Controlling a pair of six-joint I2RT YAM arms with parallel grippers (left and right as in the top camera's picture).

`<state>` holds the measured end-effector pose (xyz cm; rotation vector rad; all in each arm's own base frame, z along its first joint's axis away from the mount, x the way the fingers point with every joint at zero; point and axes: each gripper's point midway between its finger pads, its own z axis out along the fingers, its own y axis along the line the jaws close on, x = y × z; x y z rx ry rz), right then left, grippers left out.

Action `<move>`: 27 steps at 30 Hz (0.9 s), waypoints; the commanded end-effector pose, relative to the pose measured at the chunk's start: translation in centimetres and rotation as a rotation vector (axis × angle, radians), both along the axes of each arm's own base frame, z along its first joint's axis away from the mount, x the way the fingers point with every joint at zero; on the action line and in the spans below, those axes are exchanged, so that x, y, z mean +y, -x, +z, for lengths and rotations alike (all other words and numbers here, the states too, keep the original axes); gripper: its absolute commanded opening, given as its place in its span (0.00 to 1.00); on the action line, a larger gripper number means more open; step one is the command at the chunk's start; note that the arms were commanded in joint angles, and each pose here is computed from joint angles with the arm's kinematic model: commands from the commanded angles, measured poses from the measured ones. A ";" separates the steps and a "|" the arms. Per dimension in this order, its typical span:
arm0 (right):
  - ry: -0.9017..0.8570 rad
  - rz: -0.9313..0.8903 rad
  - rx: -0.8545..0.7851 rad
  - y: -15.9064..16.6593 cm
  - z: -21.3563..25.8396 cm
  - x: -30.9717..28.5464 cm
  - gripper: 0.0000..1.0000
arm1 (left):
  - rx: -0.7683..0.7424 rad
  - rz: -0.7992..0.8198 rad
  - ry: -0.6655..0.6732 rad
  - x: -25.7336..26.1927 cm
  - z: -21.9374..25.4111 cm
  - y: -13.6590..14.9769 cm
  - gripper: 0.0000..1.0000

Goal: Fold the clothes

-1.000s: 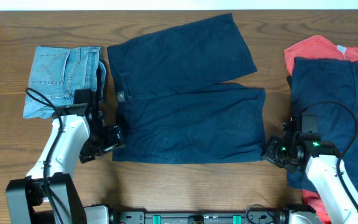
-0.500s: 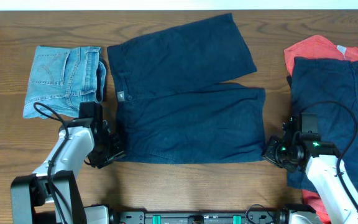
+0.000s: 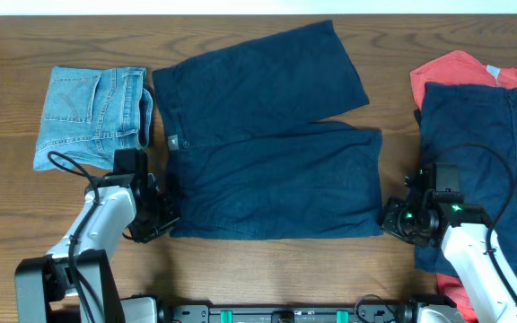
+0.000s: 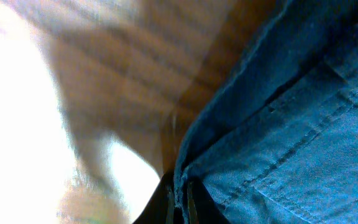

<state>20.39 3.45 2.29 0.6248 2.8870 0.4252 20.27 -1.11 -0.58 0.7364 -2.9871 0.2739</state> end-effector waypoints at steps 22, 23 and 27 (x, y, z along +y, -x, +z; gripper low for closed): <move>-0.155 -0.051 0.082 1.9 -2.3 2.3 0.37 | 0.043 -0.001 0.056 -0.9 -0.2 0.9 0.06; -0.159 -0.072 0.092 2.0 -2.6 2.3 0.33 | 0.042 -0.001 0.056 -0.9 -0.2 0.9 0.06; -0.139 -0.131 0.147 2.7 -3.5 1.9 0.28 | 0.028 -0.002 0.053 -0.9 0.2 0.8 0.06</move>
